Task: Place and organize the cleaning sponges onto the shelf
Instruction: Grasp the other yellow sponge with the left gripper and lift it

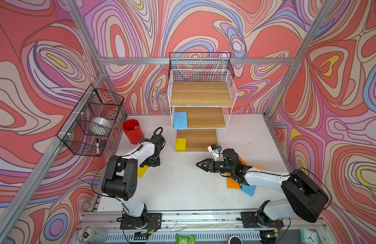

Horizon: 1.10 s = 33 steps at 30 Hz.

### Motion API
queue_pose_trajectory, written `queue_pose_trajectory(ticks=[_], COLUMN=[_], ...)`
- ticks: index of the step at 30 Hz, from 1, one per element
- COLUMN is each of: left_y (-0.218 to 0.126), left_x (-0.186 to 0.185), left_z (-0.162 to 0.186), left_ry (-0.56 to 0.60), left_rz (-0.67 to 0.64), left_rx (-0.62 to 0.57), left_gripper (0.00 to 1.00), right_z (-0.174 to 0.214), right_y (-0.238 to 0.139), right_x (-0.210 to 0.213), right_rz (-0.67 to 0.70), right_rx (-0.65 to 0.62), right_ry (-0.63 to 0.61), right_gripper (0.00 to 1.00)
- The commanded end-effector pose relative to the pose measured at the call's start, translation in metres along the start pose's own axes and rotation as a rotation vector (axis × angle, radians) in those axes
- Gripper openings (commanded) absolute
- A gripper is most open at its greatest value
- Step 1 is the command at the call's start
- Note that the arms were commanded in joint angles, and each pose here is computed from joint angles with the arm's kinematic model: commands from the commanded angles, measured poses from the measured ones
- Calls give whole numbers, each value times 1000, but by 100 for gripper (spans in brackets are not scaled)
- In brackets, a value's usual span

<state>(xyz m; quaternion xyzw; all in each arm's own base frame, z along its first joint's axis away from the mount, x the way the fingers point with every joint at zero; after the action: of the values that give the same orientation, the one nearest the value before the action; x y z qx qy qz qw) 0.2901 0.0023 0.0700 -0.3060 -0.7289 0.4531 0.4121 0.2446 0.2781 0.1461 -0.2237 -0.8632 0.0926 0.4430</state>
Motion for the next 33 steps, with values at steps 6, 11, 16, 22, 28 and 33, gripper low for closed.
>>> queue_pose_trajectory(ticks=[6, 11, 16, 22, 28, 33], left_y=[14, 17, 8, -25, -69, -97], left_x=[1, 0, -1, 1, -8, -21], left_z=[-10, -10, -9, 3, 36, 73], left_ry=[9, 6, -12, -58, -41, -19], left_rz=[-63, -66, -19, 128, 325, 466], left_rx=[5, 14, 24, 10, 3, 12], left_gripper=[44, 15, 5, 1, 1, 2], right_z=[6, 6, 5, 2, 10, 14], right_y=[-1, 0, -1, -4, -17, -43], right_x=[-6, -8, -9, -8, -11, -8], right_rz=[18, 25, 45, 66, 113, 186], right_rx=[13, 10, 8, 7, 10, -19], right_ry=[5, 9, 3, 7, 26, 21], right_gripper=[65, 65, 64, 64, 70, 78])
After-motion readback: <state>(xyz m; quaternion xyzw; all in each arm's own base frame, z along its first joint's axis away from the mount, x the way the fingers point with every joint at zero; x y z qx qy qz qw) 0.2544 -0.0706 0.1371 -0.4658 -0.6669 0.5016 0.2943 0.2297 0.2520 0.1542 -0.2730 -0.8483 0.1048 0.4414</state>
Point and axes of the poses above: each gripper's point midway between its finger pads, its own y axis out along the fingers, its own x axis along the line the jaws close on, z = x × y, the point moved 3 cm from there along -y, back along the fingers, and after that the axes turned 11 degrees about -y, right-handed, at the moved point
